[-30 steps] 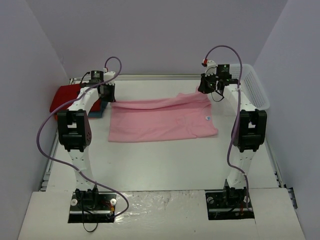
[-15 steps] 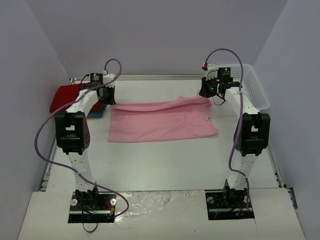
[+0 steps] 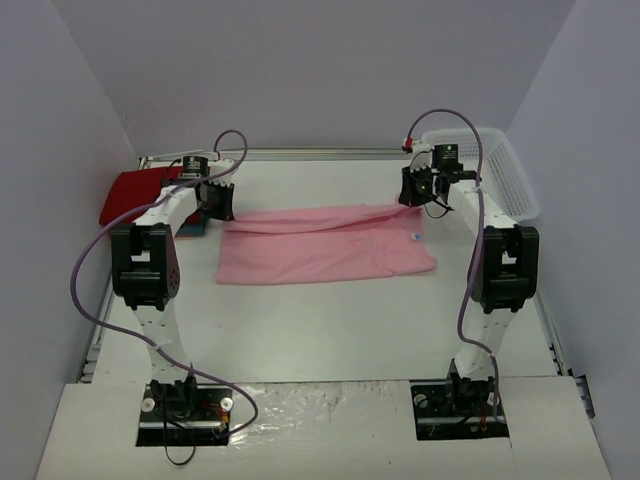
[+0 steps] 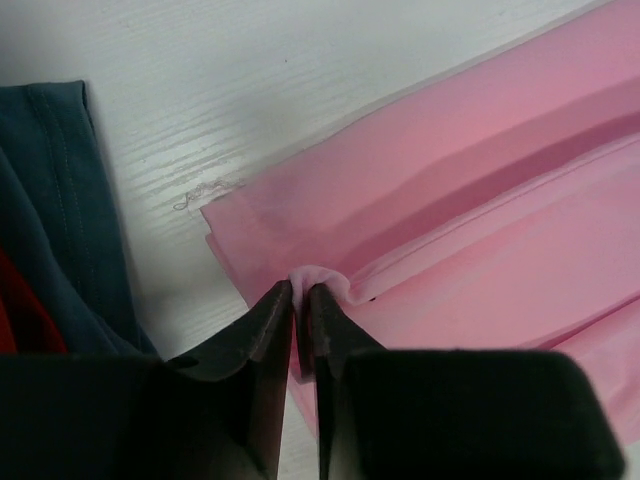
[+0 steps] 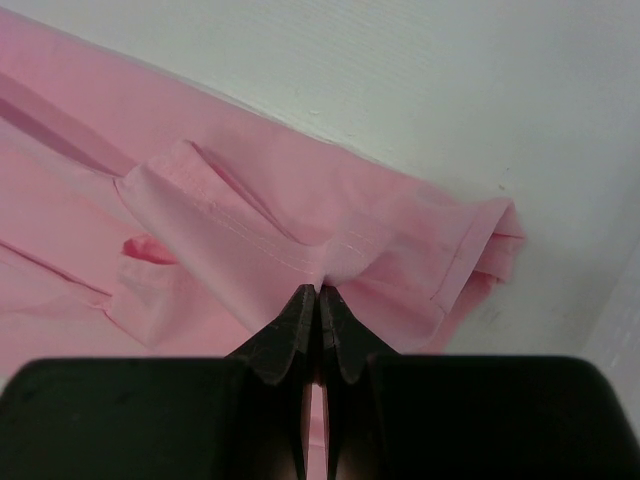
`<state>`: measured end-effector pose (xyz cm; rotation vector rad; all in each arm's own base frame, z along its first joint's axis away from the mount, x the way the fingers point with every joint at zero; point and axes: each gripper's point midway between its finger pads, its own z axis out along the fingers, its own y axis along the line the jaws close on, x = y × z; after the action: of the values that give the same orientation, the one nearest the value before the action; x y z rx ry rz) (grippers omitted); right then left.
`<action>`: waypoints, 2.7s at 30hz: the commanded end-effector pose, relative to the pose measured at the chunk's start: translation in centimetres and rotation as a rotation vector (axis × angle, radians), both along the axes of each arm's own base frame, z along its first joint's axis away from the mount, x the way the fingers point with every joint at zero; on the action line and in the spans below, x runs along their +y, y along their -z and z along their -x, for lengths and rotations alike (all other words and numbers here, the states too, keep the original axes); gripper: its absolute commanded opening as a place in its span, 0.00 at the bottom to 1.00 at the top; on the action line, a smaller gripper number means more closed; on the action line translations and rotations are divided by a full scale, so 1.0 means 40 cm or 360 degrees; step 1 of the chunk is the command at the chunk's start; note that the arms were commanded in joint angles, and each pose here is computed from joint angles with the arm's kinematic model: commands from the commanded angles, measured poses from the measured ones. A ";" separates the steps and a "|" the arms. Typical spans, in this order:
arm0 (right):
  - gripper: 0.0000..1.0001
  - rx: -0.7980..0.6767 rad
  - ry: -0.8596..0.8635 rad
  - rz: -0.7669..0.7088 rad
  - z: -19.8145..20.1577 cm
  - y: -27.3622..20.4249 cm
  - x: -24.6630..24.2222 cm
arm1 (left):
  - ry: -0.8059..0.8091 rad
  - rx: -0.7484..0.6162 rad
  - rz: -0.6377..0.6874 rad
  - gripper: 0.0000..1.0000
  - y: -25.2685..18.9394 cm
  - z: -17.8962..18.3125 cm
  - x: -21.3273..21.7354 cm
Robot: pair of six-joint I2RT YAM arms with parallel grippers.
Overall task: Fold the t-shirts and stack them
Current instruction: Fold the other side of the tshirt into a rectangle
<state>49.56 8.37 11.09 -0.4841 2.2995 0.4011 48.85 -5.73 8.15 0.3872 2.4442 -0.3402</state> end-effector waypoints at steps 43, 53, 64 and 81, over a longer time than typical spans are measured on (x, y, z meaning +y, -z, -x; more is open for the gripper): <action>0.40 0.0470 -0.0300 0.0036 0.187 0.174 0.018 | 0.0045 -0.0170 -0.0049 0.23 -0.137 0.037 0.017; 0.41 0.0548 -0.0427 -0.0048 0.216 0.188 0.045 | 0.0034 -0.0175 -0.0062 0.23 -0.141 0.042 0.021; 0.41 0.0443 -0.0578 0.0062 0.262 0.130 0.028 | 0.0033 -0.0180 -0.0062 0.23 -0.147 0.042 0.017; 0.44 0.0386 -0.0853 0.0364 0.382 0.108 -0.024 | 0.0051 -0.0161 -0.0087 0.23 -0.130 0.050 0.005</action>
<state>35.94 7.97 6.05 -1.1480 2.4310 0.5139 46.86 -5.49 10.22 0.4509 2.4213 -0.2886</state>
